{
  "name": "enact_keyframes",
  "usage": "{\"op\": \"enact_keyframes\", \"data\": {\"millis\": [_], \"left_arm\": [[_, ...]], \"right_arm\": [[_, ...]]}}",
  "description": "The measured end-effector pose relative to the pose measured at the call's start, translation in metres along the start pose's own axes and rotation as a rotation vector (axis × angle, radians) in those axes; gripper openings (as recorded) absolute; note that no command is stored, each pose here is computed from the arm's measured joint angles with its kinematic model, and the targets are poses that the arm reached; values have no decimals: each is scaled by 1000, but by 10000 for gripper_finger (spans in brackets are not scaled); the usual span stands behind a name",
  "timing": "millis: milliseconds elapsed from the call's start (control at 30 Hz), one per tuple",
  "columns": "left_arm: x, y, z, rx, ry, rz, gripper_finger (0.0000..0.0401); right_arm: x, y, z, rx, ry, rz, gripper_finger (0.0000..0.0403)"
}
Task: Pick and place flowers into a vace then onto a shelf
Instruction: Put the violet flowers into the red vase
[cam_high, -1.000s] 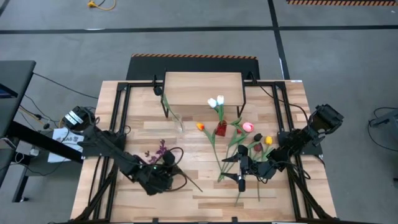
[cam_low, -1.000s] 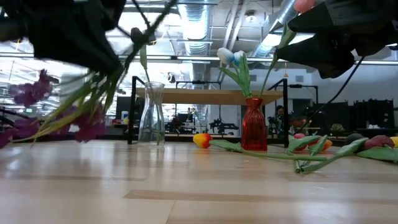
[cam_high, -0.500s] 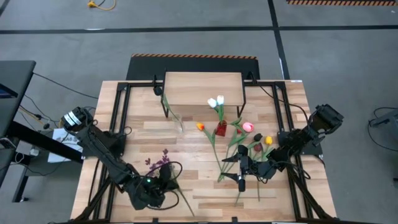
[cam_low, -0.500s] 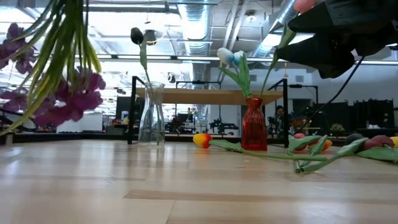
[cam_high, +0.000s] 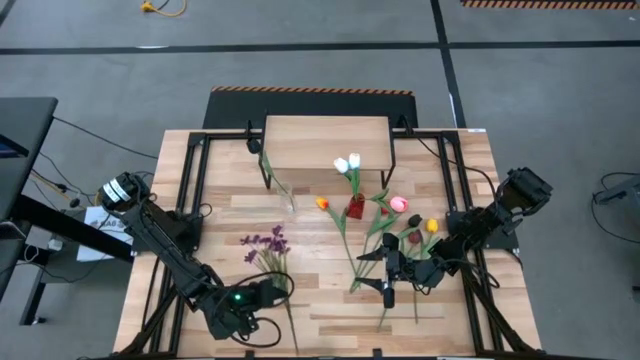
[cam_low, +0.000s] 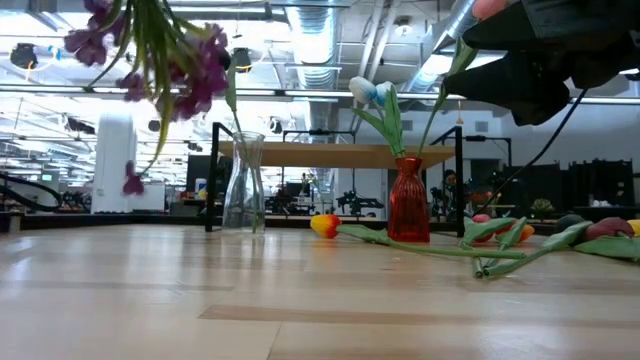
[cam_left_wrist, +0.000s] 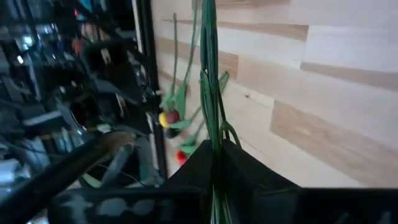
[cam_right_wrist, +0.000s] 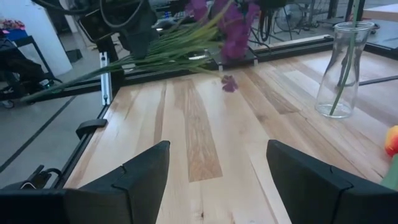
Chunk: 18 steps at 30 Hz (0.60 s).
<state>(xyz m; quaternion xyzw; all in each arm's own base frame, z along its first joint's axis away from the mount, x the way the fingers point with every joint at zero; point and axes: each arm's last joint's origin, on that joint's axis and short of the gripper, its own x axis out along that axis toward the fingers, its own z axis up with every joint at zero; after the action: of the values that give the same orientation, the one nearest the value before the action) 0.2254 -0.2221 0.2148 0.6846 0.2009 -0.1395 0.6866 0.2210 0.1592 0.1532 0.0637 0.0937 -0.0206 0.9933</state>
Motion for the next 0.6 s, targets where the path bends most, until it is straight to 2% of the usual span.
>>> {"op": "enact_keyframes", "data": {"millis": [200, 367, 600], "left_arm": [[0, 8, 4, 85, -30, 62, 8], [-1, 10, 5, 275, -21, 87, 8], [1, 13, 0, 456, 129, 118, 8]], "right_arm": [[0, 0, 0, 0, 0, 1, 262], [0, 0, 0, 59, 0, -1, 262], [1, -2, 1, 176, -4, -6, 262]]}}
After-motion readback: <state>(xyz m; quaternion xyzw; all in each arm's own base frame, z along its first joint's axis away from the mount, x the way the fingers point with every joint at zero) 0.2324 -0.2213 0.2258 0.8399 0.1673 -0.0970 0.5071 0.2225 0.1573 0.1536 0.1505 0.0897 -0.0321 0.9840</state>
